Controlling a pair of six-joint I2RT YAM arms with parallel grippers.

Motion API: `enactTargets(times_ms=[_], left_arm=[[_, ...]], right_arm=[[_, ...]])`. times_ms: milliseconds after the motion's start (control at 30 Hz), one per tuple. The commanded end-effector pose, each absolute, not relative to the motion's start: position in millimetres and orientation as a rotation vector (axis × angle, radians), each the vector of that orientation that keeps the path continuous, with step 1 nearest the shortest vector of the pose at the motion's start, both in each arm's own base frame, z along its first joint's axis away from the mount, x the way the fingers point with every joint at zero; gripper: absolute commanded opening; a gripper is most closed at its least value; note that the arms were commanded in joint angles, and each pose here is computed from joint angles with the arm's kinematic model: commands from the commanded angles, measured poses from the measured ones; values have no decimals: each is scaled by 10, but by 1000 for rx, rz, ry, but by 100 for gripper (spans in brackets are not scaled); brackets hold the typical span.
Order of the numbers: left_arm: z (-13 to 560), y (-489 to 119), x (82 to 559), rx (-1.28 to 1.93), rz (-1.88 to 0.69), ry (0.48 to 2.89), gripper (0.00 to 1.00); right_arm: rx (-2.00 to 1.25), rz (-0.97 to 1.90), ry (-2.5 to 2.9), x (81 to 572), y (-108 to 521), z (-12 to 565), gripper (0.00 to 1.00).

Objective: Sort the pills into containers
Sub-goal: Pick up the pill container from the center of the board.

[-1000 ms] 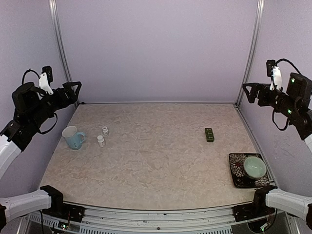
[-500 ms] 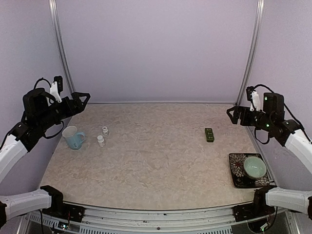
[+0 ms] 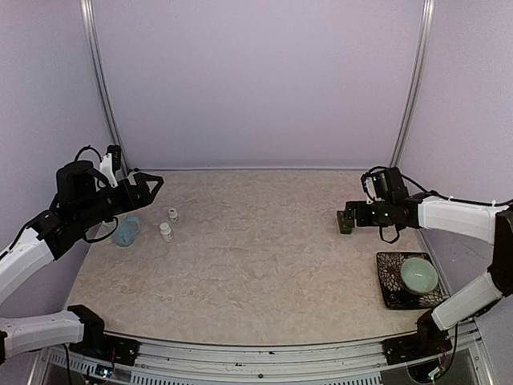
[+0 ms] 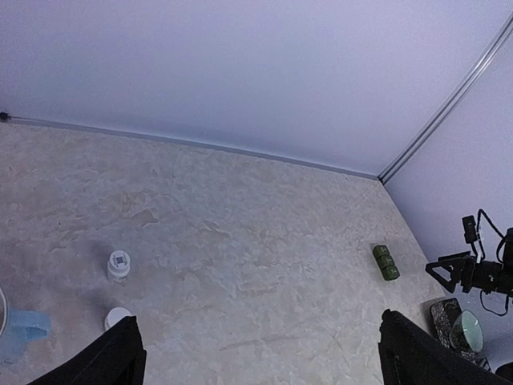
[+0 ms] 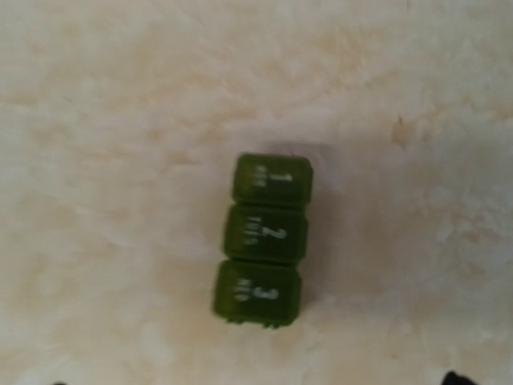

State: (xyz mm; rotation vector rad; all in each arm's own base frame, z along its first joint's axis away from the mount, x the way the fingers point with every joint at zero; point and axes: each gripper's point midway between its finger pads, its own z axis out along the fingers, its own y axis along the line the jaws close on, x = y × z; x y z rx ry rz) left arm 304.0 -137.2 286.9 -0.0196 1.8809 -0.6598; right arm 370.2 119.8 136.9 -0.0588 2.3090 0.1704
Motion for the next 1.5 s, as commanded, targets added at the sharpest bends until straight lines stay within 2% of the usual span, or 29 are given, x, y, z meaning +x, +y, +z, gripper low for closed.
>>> enactTargets(times_ms=[0, 533, 967, 1100, 1267, 1467], left_arm=[[2811, -1421, 3027, -23, -639, 1889, 99], [2727, -1735, 2952, 28, -653, 1920, 99], [2824, -1824, 2943, 41, -652, 1911, 99], [2842, -1844, 2939, 45, -657, 1907, 99], [2848, -1877, 2925, 52, -662, 1906, 99], [2802, -1934, 2902, 86, -650, 1908, 99]], right_arm=[[-24, 87, 2313, 3998, 1267, 1200, 100], [-35, 27, 2409, 4496, 1435, 543, 99], [-41, 43, 2429, 4555, 1421, 385, 71], [-87, 78, 2433, 4526, 1479, 359, 58], [-173, 139, 2430, 4479, 1592, 370, 47], [-455, 311, 2353, 4317, 2099, 511, 44]])
